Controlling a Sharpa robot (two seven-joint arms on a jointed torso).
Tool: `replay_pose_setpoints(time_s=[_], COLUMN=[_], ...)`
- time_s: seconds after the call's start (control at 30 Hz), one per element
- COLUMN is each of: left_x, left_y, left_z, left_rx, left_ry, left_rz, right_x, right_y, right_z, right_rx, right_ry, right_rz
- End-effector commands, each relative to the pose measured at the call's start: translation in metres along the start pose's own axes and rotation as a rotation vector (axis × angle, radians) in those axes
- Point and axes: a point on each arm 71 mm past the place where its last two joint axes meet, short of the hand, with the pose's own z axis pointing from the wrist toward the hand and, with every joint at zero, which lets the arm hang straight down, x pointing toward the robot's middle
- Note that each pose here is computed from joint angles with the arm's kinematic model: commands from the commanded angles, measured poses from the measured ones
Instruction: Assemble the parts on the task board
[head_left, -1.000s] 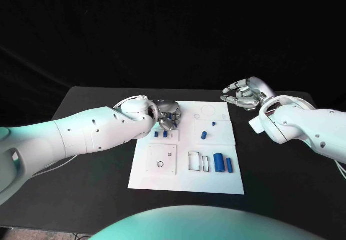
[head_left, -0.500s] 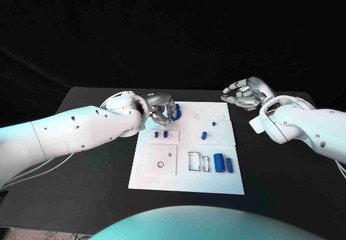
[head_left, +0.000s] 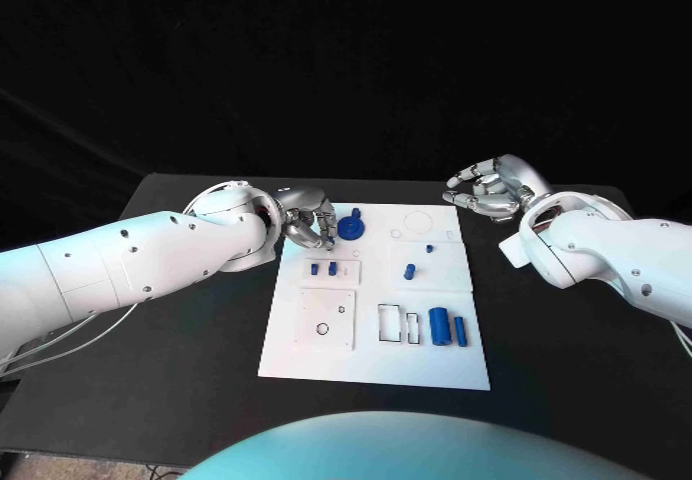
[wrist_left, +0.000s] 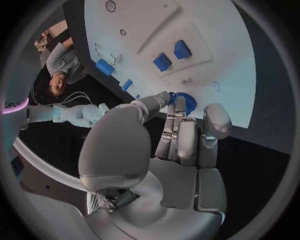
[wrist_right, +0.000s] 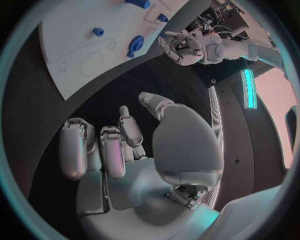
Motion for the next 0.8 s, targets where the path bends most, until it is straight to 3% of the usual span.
replay_pose_setpoints(time_s=[0.03, 0.43, 0.8], left_x=[0.0038, 0.0065, 0.0088], left_y=[0.0005, 0.0061, 0.0045], left_z=[0.0017, 0.0066, 0.0106], left_rx=[-0.008, -0.02, -0.018], left_ry=[0.048, 0.067, 0.074], left_rz=[0.019, 0.045, 0.05], right_x=[0.0016, 0.0028, 0.0037], right_y=[-0.0001, -0.0006, -0.0004], right_z=[-0.0002, -0.0005, -0.0005], right_rx=[-0.005, -0.004, -0.005], right_ry=[0.009, 0.01, 0.011], right_rz=[-0.003, -0.002, -0.002])
